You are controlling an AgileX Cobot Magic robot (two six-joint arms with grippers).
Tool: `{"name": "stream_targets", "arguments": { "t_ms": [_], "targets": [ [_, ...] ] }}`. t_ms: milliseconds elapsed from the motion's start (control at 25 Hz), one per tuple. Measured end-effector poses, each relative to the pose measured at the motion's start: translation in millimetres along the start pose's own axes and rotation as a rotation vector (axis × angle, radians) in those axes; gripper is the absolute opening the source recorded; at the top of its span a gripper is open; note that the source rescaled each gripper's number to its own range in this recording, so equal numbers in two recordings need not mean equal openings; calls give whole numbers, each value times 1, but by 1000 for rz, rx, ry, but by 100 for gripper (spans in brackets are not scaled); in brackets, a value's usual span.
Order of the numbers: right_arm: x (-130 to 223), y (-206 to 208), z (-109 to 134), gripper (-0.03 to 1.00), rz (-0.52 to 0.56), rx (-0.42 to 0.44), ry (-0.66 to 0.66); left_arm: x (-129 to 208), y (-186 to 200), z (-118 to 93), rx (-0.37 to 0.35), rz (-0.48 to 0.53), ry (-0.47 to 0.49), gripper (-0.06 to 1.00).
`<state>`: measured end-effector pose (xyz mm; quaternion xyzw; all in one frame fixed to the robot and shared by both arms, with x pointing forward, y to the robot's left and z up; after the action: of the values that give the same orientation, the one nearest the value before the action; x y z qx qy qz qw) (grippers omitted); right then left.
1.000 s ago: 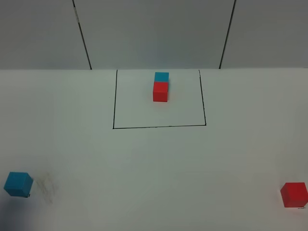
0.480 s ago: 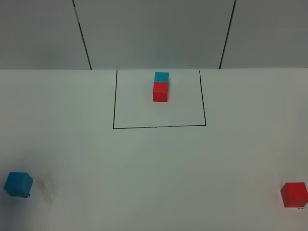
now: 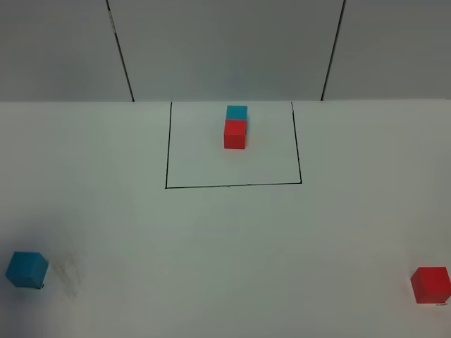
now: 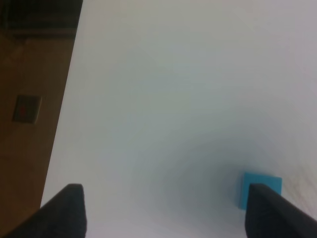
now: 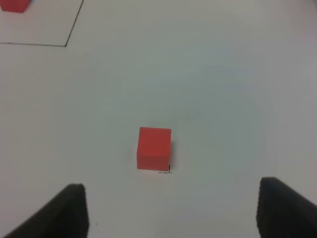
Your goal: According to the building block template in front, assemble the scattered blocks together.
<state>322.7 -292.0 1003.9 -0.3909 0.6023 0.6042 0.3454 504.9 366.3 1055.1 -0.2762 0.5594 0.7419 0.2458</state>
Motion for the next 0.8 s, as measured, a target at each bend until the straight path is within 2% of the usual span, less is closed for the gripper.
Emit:
{"name": "stream_targets", "arguments": {
  "t_ms": [320, 480, 600, 800],
  "targets": [
    [0, 0, 0, 55, 0, 0, 0, 9, 0, 0, -2, 47, 30, 66],
    [0, 0, 0, 55, 0, 0, 0, 14, -4, -1, -1, 84, 27, 54],
    [0, 0, 0, 55, 0, 0, 0, 23, -14, -3, 3, 155, 18, 45],
    [0, 0, 0, 55, 0, 0, 0, 31, -32, -11, 31, 227, 26, 40]
  ]
}}
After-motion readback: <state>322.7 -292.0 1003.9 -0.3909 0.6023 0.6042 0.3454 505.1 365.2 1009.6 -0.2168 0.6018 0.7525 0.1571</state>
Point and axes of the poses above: a point on each arm's last joint axis where the gripper is mounted, y pointing back along that axis away from the gripper, z along the wrist's bending axis when the last joint is at zero, x = y × z, the point moved 10 cm from there along -y, pointing out along that axis toward the gripper, and after that the axes turned 1 degree about -y, right-handed, at the moved point
